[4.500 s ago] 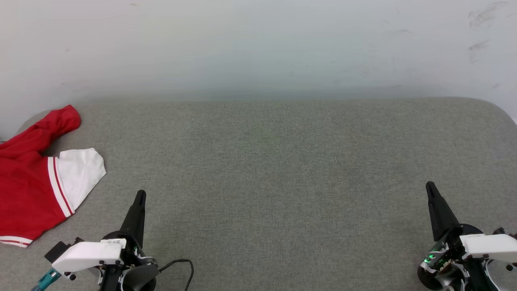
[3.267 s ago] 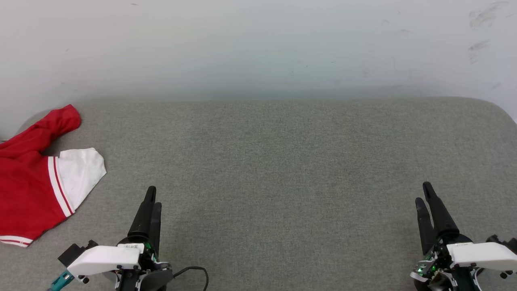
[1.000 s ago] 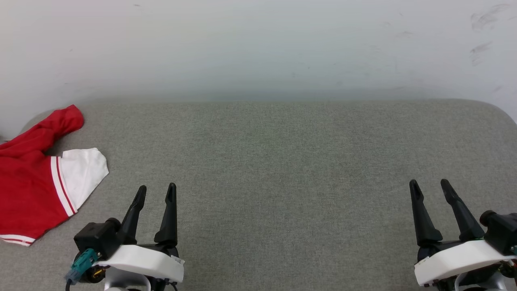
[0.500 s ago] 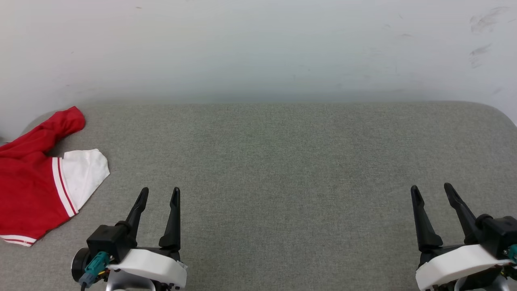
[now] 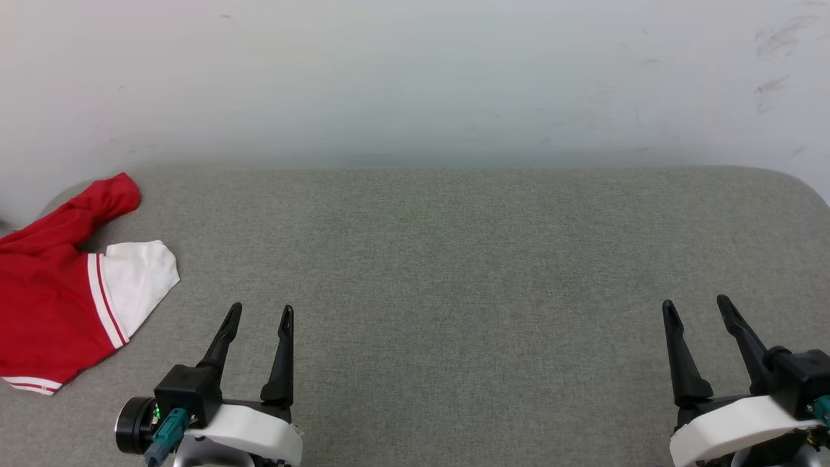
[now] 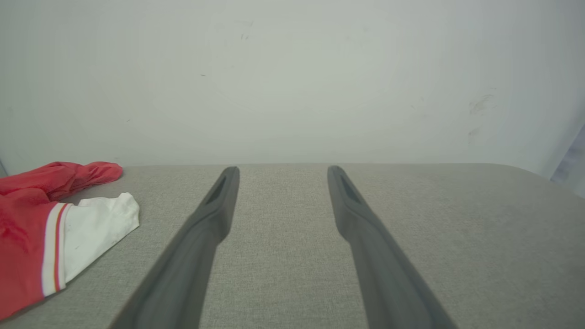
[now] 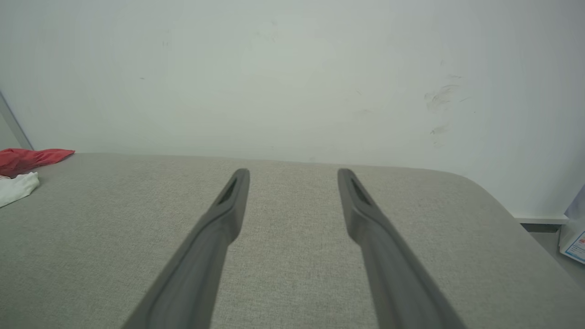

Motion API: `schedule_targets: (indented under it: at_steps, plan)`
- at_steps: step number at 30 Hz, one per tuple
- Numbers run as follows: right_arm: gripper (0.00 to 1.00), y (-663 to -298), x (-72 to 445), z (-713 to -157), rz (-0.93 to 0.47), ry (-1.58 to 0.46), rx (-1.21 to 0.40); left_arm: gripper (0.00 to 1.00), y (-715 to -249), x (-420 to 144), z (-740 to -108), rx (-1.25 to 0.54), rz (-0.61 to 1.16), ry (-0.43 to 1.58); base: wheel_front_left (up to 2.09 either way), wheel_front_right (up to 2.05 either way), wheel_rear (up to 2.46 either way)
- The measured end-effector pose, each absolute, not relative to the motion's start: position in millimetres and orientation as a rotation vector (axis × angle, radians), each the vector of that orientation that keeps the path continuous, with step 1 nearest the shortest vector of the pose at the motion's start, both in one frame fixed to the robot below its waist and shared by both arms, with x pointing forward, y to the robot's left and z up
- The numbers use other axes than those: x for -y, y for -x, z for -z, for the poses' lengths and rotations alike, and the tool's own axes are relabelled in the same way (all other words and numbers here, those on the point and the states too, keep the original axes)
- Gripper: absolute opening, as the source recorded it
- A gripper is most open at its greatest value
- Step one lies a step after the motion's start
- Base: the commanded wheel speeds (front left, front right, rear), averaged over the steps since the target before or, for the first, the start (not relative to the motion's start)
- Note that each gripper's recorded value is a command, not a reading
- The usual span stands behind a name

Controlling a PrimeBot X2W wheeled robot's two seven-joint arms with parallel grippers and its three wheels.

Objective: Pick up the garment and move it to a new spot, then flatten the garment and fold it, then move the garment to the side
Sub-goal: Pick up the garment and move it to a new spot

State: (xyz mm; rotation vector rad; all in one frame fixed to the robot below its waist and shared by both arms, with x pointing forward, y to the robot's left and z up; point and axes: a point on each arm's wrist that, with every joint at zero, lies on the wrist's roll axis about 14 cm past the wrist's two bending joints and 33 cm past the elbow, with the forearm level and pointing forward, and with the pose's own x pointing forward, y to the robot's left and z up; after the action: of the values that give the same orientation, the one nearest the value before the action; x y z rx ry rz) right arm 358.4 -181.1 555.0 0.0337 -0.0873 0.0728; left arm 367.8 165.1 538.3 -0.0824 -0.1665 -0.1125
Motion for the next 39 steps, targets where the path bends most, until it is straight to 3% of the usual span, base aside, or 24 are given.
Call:
schedule_targets:
  at_steps: [14,39]
  plan:
    - [1.00,-367,157,-554,-0.144,-0.002,0.097,1.00,-358,-184,-536,0.170,0.062,0.030,0.00,0.00,0.00]
    - [1.00,-398,-7,-561,-0.608,-0.024,0.115,1.00,-268,-307,-535,0.174,-0.375,0.014,0.00,0.00,0.00]
